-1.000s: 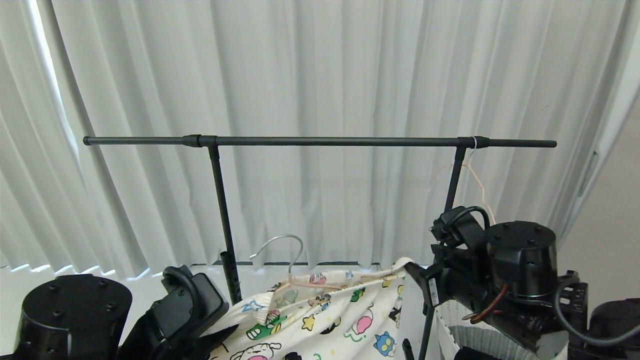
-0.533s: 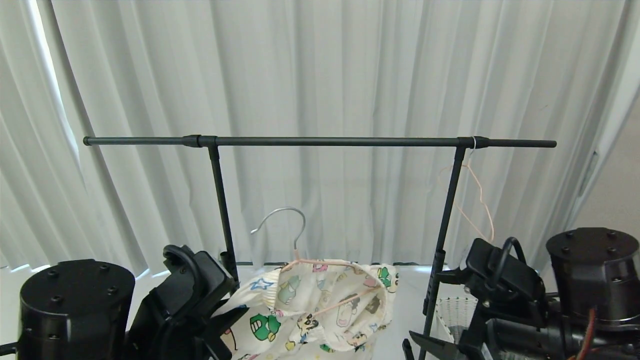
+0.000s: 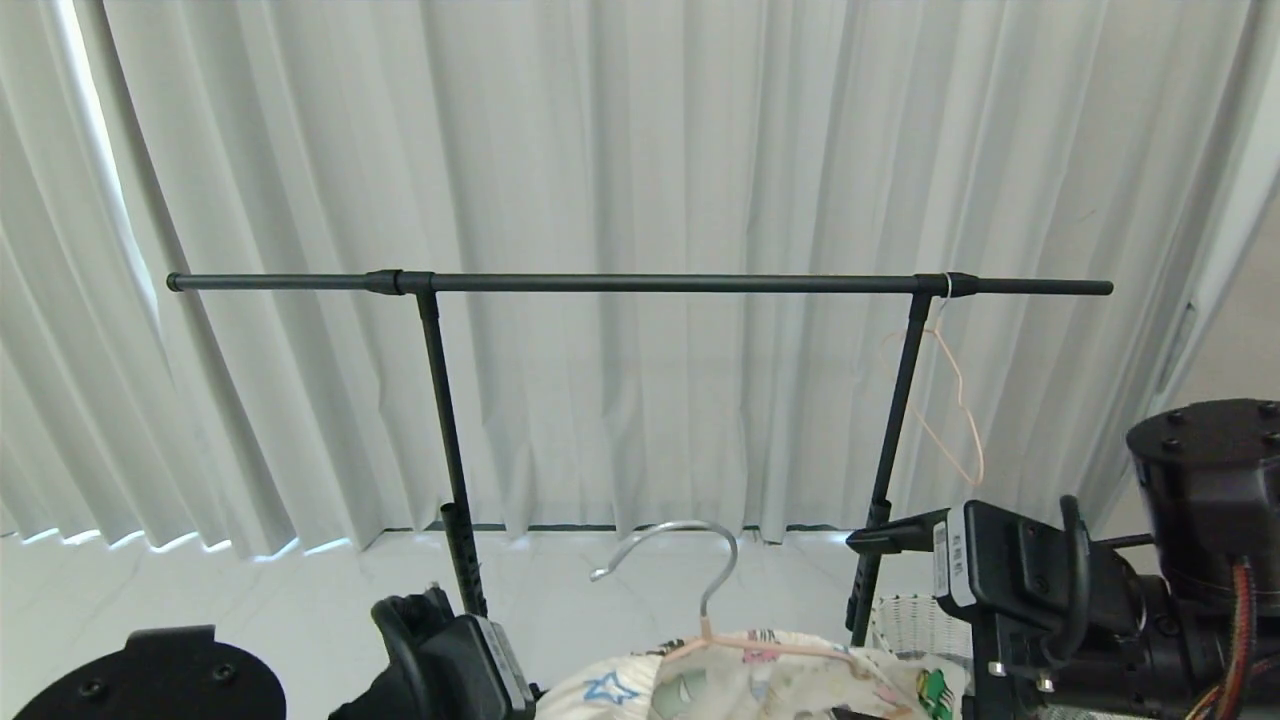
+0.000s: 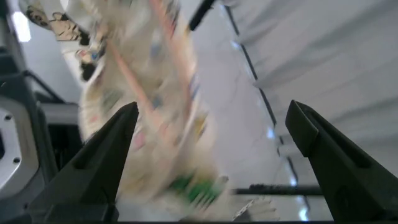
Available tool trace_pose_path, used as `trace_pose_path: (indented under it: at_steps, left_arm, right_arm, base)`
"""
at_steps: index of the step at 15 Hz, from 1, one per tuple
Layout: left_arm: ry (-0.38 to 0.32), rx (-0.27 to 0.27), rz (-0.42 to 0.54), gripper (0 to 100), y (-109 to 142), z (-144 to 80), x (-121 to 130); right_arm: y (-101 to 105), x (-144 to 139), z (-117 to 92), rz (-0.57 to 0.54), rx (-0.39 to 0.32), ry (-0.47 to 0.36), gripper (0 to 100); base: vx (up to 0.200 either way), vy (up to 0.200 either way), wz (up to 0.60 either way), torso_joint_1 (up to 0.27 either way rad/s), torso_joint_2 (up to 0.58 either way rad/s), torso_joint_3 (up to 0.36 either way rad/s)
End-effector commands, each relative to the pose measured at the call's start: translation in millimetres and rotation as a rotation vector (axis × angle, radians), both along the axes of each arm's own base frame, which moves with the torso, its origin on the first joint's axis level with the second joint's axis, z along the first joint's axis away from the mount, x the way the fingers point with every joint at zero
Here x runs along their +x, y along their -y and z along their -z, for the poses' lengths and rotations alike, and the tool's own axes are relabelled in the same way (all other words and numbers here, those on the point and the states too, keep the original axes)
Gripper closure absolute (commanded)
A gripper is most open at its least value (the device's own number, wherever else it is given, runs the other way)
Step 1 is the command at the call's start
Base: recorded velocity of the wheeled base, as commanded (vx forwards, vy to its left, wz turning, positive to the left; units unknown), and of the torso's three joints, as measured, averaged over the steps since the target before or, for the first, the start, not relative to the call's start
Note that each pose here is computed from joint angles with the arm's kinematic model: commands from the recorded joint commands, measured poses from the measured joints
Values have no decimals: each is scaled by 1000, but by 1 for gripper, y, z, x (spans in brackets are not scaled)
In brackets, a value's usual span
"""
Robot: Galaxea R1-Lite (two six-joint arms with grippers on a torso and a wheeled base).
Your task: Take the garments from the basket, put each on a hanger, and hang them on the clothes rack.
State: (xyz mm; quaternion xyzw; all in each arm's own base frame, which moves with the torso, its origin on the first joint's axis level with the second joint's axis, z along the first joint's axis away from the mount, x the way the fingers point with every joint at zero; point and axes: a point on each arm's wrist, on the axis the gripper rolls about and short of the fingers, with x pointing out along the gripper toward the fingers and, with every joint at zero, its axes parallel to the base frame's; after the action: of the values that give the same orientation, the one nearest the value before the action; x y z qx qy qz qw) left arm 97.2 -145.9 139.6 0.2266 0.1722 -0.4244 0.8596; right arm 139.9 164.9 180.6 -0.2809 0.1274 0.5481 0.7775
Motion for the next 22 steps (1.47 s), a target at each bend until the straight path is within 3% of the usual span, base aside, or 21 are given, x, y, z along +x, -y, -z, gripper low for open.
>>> trace_pose_path:
  at_steps: [1,4,8,13,14,22]
  left_arm:
    - [-4,7,44,100,4,1,-6]
    - [4,1,49,100,5,0,-7]
    - [9,-2,53,100,5,-1,-7]
    - [13,-7,52,100,5,-2,-7]
    - [13,-7,52,100,5,-2,-7]
    - [13,-3,51,100,5,-2,-7]
  right_arm:
    - [-16,4,-1,-74,-26,-14,0]
    - [-34,-1,10,-152,-60,-59,0]
    - [-31,-3,17,-149,-121,-111,0]
    - [-32,-2,19,-146,-129,-117,0]
    - [-32,-2,19,-145,-129,-117,100]
    - [-33,-1,17,-142,-115,-102,100]
  base:
    - [0,0,0,0,0,0]
    - [0,0,0,0,0,0]
    - [0,0,0,0,0,0]
    - [0,0,0,0,0,0]
    - [0,0,0,0,0,0]
    - [0,0,0,0,0,0]
